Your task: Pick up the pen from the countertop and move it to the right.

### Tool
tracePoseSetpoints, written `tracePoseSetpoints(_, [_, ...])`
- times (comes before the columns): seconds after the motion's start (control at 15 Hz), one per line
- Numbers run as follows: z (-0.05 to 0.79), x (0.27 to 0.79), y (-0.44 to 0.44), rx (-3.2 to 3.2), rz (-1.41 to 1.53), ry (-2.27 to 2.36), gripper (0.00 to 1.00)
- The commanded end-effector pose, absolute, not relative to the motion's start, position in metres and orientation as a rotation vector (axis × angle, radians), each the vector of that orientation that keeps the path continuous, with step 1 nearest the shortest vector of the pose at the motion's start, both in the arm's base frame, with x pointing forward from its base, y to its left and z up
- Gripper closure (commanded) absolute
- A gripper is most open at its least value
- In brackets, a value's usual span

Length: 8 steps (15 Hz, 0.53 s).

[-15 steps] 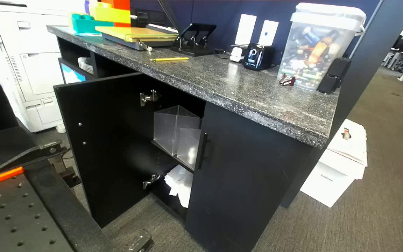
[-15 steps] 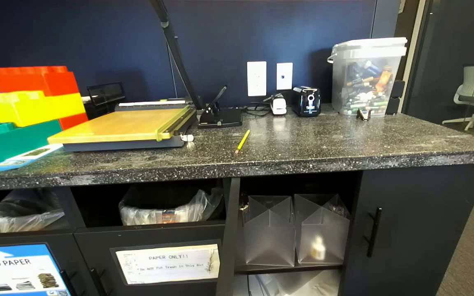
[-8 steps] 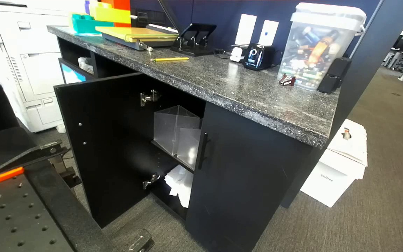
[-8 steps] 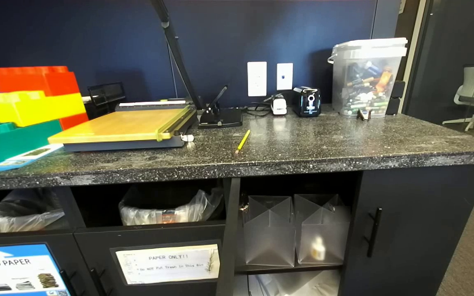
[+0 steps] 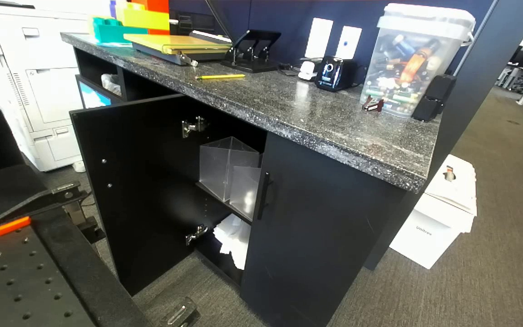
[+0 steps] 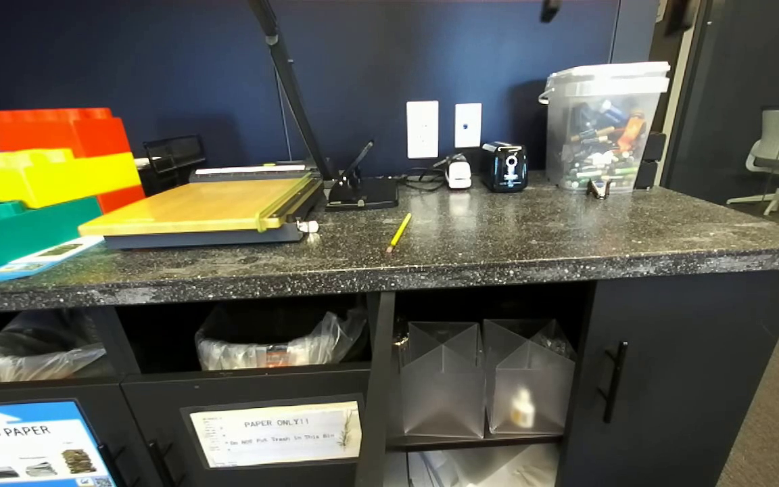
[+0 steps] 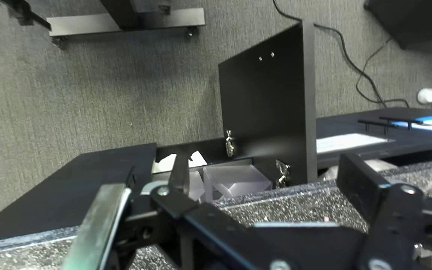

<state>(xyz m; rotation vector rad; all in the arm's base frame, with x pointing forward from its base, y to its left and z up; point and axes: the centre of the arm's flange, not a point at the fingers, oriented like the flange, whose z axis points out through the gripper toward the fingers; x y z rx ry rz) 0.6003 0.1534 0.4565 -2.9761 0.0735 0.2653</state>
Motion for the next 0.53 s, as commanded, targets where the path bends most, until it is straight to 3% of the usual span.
tracePoseSetpoints(0.0, [0.437,0.68,0.202,-2.914,0.15,0.219,0.0])
tracePoseSetpoints(0.47, [0.359,0.772,0.278,-2.855,-0.119,0.306,0.0])
